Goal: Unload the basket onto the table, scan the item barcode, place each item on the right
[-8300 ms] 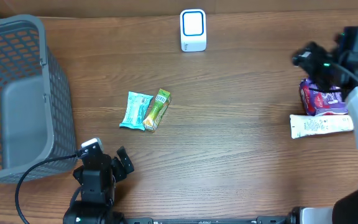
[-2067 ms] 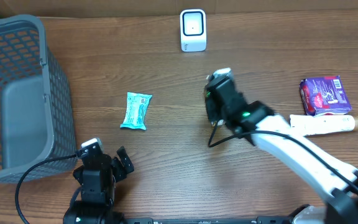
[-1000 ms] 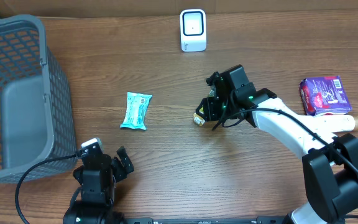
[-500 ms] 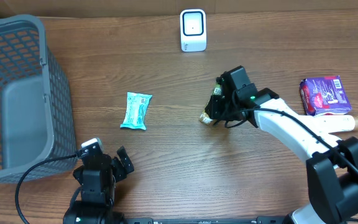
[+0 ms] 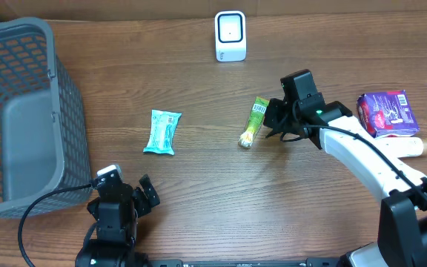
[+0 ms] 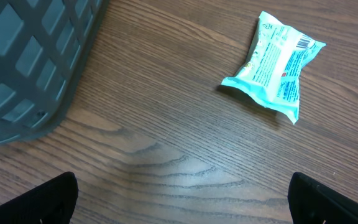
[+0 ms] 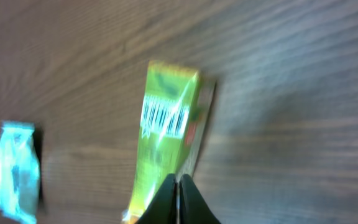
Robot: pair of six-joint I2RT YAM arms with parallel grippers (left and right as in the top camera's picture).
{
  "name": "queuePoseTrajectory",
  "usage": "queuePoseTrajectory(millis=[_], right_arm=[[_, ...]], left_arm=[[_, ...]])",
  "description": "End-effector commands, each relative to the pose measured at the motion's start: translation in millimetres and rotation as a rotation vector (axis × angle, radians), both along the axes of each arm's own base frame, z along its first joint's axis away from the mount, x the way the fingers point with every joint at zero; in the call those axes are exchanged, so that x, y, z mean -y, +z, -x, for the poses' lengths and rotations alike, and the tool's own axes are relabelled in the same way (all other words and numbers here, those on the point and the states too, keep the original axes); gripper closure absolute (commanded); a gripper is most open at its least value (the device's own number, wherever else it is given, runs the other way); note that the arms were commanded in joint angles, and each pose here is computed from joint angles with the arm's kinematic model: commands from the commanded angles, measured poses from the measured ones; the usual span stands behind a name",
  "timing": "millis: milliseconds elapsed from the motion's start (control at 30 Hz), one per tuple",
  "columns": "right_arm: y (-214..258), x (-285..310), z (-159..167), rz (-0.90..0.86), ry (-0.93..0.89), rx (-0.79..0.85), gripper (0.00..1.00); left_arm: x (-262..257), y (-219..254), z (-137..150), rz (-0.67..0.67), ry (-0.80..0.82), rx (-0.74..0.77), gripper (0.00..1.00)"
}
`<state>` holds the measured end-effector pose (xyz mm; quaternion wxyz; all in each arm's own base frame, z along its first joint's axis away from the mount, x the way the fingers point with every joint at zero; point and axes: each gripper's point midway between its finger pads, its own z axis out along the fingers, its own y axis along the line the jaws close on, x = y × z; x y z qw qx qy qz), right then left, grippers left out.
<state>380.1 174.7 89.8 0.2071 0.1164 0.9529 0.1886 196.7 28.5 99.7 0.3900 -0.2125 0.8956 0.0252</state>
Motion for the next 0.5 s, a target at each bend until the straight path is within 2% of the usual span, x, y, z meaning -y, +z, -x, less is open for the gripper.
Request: queuePoseTrajectory(millis=[0, 167, 333, 467], right_arm=[[-17, 3, -15, 0.022, -0.067, -0.006, 0.96], [-47, 1, -20, 0.007, -0.125, -0.061, 0.96], [-44, -1, -27, -0.002, -0.122, -0.027, 0.96], [-30, -29, -33, -0.053, 0.051, 0.059, 0.96]], left_arm=[[-2, 3, -1, 0.003, 0.019, 0.018, 0.0], [-2, 3, -1, 0.003, 0.019, 0.018, 0.0], [-2, 3, -1, 0.003, 0.019, 0.018, 0.0], [-2, 3, -1, 0.003, 0.019, 0.018, 0.0]])
